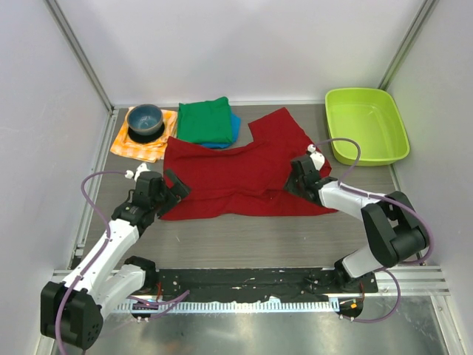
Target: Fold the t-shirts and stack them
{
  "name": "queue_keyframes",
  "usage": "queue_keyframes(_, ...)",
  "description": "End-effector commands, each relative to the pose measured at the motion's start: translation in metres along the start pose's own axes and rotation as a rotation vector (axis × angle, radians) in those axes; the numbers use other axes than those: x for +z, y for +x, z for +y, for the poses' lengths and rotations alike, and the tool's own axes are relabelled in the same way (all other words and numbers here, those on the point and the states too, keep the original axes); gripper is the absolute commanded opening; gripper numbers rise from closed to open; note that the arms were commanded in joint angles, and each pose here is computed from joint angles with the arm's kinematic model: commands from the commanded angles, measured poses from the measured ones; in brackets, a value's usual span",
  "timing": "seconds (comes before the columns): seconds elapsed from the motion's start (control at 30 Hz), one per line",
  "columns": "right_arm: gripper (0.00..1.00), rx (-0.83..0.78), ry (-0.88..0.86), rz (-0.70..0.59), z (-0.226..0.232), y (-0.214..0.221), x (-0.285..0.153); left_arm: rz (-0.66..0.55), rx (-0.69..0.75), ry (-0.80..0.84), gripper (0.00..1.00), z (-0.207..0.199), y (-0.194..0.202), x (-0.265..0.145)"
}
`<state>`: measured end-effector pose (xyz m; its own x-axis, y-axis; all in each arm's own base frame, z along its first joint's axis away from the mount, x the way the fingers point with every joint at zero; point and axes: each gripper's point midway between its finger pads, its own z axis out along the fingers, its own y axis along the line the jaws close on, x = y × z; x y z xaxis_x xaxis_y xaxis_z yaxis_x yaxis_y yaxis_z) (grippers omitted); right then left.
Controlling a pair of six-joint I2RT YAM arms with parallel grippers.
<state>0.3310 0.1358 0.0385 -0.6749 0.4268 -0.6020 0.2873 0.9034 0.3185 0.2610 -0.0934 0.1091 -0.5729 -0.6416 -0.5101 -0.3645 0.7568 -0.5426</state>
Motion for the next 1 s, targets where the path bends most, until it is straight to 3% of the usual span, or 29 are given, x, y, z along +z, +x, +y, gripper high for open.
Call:
queue_keyframes(0.0, 0.36, 0.035, -0.039, -0.077, 0.017, -0.026, 0.004, -0.024, -0.002, 0.040, 1.00, -0.011, -0.008, 0.001)
queue_keyframes(0.23, 0.22, 0.033, -0.026, -0.056, 0.017, -0.022, 0.013, -0.018, -0.002, 0.031, 1.00, -0.008, -0.006, 0.003)
queue_keyframes(0.33, 0.02, 0.036, -0.020, -0.059, 0.017, -0.023, 0.015, -0.022, -0.001, 0.033, 1.00, -0.008, -0.007, 0.002)
queue_keyframes(0.7, 0.01, 0.044, -0.135, -0.156, 0.066, -0.078, -0.003, -0.020, 0.004, 0.030, 1.00, -0.008, -0.006, 0.002)
queue_keyframes(0.9, 0.01, 0.038, -0.233, -0.165, 0.110, -0.105, 0.000, -0.024, 0.007, 0.030, 1.00, -0.008, -0.008, 0.002)
queue_keyframes(0.97, 0.01, 0.030, -0.260, -0.111, 0.121, -0.096, 0.016, -0.025, 0.007, 0.027, 1.00, -0.008, -0.008, 0.002)
